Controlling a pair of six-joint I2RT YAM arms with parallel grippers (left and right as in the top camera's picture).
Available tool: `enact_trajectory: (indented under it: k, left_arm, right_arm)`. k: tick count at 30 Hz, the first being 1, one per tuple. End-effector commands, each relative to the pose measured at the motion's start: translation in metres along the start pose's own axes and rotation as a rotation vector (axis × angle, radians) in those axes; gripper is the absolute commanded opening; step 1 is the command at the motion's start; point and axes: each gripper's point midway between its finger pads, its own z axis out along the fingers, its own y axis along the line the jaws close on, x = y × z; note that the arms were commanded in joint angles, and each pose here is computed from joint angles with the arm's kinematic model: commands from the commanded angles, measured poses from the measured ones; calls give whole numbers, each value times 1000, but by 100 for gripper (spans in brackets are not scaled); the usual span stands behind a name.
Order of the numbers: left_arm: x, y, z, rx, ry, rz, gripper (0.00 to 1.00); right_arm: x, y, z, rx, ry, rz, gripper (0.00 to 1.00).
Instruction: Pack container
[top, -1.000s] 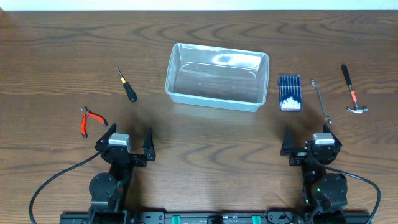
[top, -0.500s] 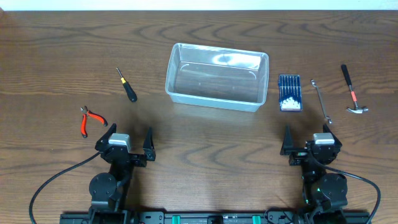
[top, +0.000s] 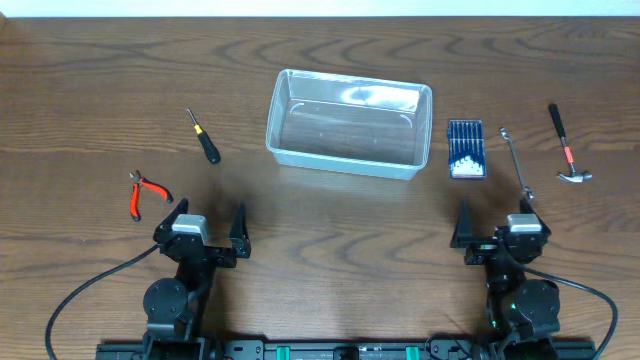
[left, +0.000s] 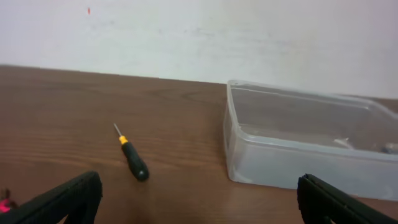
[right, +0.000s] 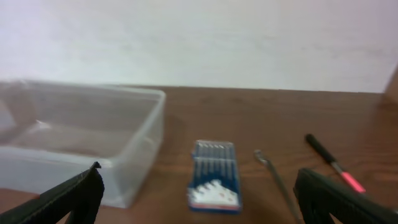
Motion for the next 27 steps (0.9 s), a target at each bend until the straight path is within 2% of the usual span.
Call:
enact_trajectory:
  k: [1,4,7,13,16,22,27]
  left_arm:
    - [-6,-5,-2,23,6,-87,98]
    - [-32,-6,-5,7,-13,-85,98]
    - [-58,-7,-5,-18,27,-84,98]
    - [-106,-12,19,-48,190,-50,98]
    - [-121,-13,38,-69,316,-59,98]
    - [-110,-11,39,-125,678,-71,98]
    - [-89,-8,40,-146,810,-79,98]
  right_arm:
    - [-12,5,0,-34,-37,117,99]
    - [-34,1,-1,-14,-67,117,99]
    - [-49,-2,3,7,-37,113,99]
    - [-76,-2,29,32,185,91,99]
    - [-90,3,51,33,365,74,99]
    - [-100,13,74,22,710,58,99]
    - [-98,25,86,-41,842,55,99]
